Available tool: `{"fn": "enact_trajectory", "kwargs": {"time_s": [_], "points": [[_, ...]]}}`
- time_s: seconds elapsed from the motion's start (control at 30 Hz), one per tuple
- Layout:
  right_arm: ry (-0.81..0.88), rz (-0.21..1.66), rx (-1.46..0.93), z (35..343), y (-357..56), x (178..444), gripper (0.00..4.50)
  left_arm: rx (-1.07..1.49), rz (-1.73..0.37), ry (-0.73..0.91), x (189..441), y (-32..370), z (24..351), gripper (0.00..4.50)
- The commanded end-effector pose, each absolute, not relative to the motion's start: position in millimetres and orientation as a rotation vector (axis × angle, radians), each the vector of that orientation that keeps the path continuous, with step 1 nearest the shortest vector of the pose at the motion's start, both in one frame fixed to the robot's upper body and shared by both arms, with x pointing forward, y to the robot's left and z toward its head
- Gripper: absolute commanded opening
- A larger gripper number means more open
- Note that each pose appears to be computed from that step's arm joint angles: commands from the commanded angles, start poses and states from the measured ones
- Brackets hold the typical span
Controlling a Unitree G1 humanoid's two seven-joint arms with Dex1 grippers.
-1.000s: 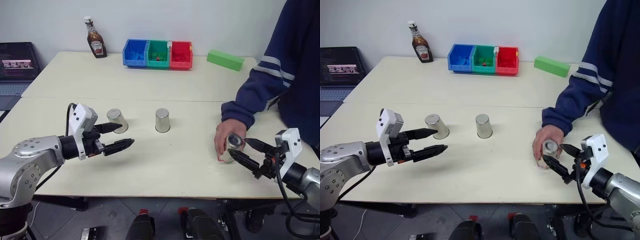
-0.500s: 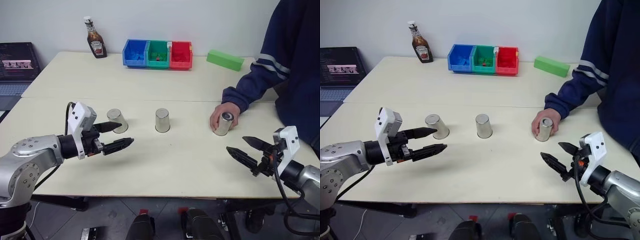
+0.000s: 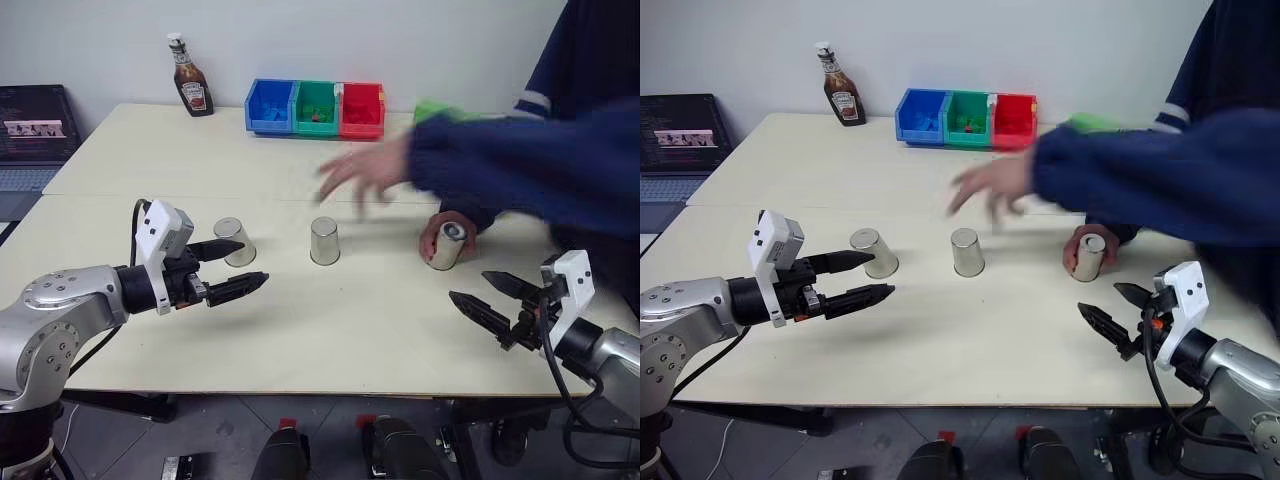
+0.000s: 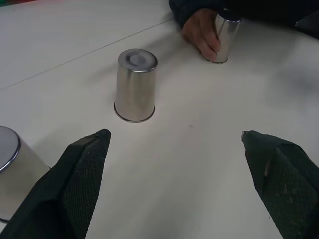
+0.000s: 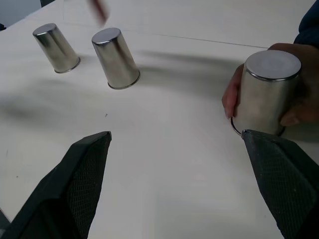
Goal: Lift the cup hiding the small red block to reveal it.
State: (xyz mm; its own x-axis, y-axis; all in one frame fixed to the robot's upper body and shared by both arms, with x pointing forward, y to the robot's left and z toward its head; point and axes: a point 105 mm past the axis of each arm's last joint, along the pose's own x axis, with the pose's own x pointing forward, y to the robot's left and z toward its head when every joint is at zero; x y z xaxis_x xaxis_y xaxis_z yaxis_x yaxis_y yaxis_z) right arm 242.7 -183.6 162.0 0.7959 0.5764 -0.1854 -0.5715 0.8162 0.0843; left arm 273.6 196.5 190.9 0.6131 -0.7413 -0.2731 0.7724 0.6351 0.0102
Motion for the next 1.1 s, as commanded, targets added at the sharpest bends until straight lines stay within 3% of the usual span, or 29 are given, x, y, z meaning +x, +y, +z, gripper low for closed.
{"fn": "enact_trajectory", "kwargs": {"time_s": [0.03,1.1], "points": [[0.162,0.635,0.010,172.3,-179.4,243.0,4.46,0.164,-0.878,0.223,272.6,194.7,200.0,4.50],[0.155,0.702,0.003,173.9,-170.0,249.2,4.46,0.196,-0.808,0.209,271.0,206.0,197.9,4.50]]}}
